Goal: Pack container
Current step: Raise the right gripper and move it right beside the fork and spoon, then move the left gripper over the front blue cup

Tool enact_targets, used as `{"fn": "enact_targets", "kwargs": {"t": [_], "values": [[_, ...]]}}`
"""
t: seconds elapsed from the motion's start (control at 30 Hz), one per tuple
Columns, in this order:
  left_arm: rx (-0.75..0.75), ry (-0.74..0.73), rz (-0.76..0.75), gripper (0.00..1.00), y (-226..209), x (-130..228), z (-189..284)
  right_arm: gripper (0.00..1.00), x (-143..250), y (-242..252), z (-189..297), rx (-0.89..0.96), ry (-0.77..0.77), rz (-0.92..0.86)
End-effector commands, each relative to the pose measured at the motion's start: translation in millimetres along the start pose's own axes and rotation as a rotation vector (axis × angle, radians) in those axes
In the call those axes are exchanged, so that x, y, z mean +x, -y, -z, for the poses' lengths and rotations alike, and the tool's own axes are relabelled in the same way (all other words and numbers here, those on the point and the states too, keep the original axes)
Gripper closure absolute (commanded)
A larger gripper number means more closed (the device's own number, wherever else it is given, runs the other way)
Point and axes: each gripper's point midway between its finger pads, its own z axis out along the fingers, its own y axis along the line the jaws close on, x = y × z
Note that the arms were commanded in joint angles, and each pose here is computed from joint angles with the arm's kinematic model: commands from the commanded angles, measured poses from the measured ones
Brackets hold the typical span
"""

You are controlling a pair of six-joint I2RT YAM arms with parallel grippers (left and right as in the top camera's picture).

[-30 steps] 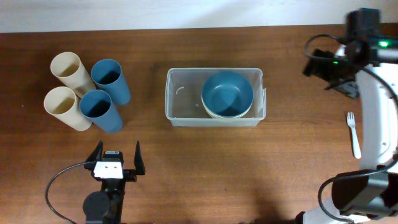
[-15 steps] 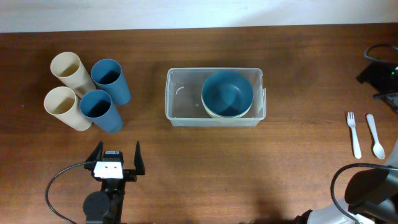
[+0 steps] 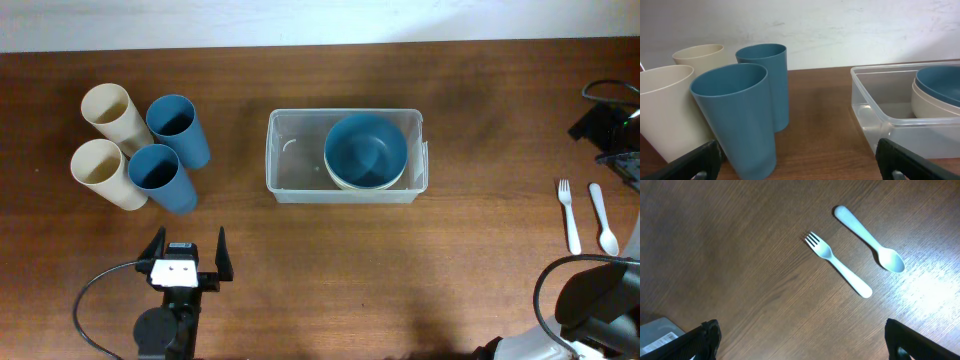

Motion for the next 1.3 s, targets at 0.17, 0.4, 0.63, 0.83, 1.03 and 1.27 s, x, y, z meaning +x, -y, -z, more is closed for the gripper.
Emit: {"fn": "enact_targets", "kwargs": {"t": [0.17, 0.4, 0.63, 0.83, 1.03, 1.27], "values": [[0.158, 0.047, -0.021, 0.0, 26.6, -10.0, 2.7, 0.01, 2.9, -0.7, -2.5, -0.005, -0.015, -0.011], [0.36, 0.188, -0.049, 0.0, 59.0, -61.5, 22.2, 0.01, 2.9, -0.7, -2.5, -0.005, -0.015, -0.011], [0.229, 0.053, -0.09, 0.0, 33.6, -118.1, 24.2, 0.01, 2.9, -0.7, -2.5, -0.005, -0.015, -0.011], [0.318, 0.002, -0.112, 0.0, 44.9, -171.6, 18.1, 0.01, 2.9, -0.7, -2.5, -0.005, -0.015, -0.011], [0.248, -0.047, -0.115, 0.0, 30.9, -209.9, -5.6, 0.01, 2.9, -0.7, -2.5, -0.005, -0.015, -0.011], [0.235, -0.559, 0.012, 0.0, 25.1, -191.9, -49.3, 0.01, 2.9, -0.7, -2.5, -0.005, -0.015, -0.011]]}}
